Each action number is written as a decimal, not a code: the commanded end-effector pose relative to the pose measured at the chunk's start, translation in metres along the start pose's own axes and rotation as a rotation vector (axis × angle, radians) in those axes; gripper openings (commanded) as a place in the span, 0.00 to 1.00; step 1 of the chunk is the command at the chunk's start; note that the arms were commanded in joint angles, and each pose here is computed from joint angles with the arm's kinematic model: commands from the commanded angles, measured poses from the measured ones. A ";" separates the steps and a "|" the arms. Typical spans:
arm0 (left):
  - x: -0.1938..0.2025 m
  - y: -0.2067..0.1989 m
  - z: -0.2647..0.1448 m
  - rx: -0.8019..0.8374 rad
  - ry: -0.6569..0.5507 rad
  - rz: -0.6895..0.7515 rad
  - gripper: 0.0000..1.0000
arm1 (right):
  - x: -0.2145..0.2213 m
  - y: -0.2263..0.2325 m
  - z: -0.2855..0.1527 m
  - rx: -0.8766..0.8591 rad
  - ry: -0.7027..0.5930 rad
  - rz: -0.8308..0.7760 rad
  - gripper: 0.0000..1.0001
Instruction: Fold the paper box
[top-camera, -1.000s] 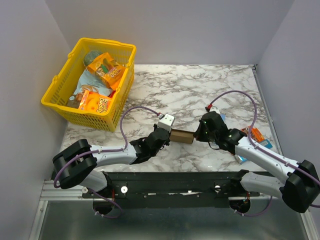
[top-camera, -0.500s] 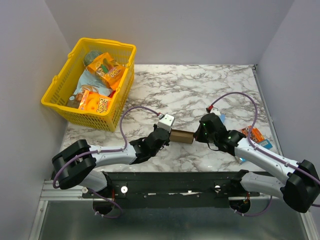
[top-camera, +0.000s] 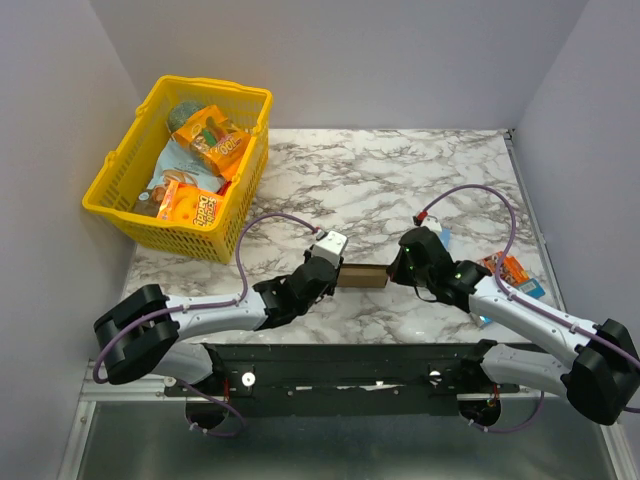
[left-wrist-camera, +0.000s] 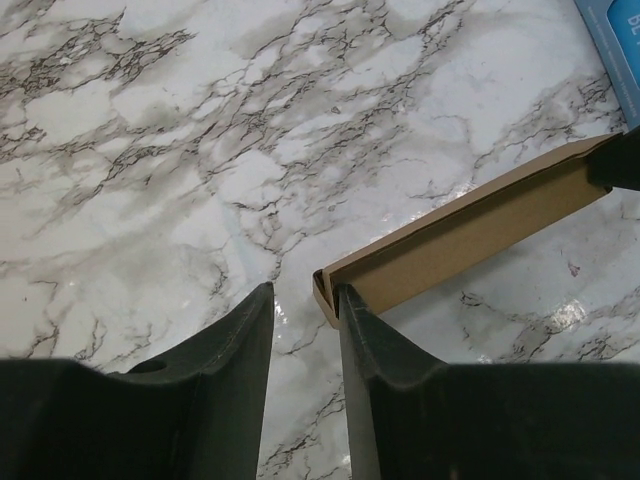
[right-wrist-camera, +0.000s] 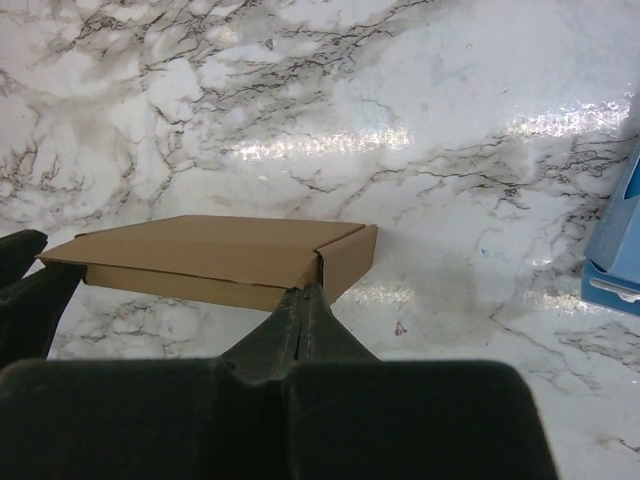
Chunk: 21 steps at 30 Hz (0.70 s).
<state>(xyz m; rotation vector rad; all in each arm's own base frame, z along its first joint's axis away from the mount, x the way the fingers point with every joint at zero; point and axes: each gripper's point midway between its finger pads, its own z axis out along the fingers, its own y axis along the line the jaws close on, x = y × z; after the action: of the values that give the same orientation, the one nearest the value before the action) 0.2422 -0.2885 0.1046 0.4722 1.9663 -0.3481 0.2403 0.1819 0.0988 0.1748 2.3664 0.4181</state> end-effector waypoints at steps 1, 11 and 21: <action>0.032 0.008 -0.010 0.002 0.103 0.077 0.51 | 0.034 -0.043 0.001 0.175 0.104 -0.046 0.00; 0.023 0.002 -0.018 0.077 0.044 0.067 0.80 | 0.029 -0.040 0.000 0.176 0.084 -0.040 0.00; -0.032 -0.004 -0.044 0.205 -0.063 -0.196 0.92 | 0.027 -0.036 0.000 0.166 0.072 -0.043 0.00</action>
<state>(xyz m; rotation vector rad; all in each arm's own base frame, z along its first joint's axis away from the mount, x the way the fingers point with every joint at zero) 0.2119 -0.2740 0.1163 0.5368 1.9432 -0.5088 0.2421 0.1790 0.0995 0.2074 2.3514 0.3834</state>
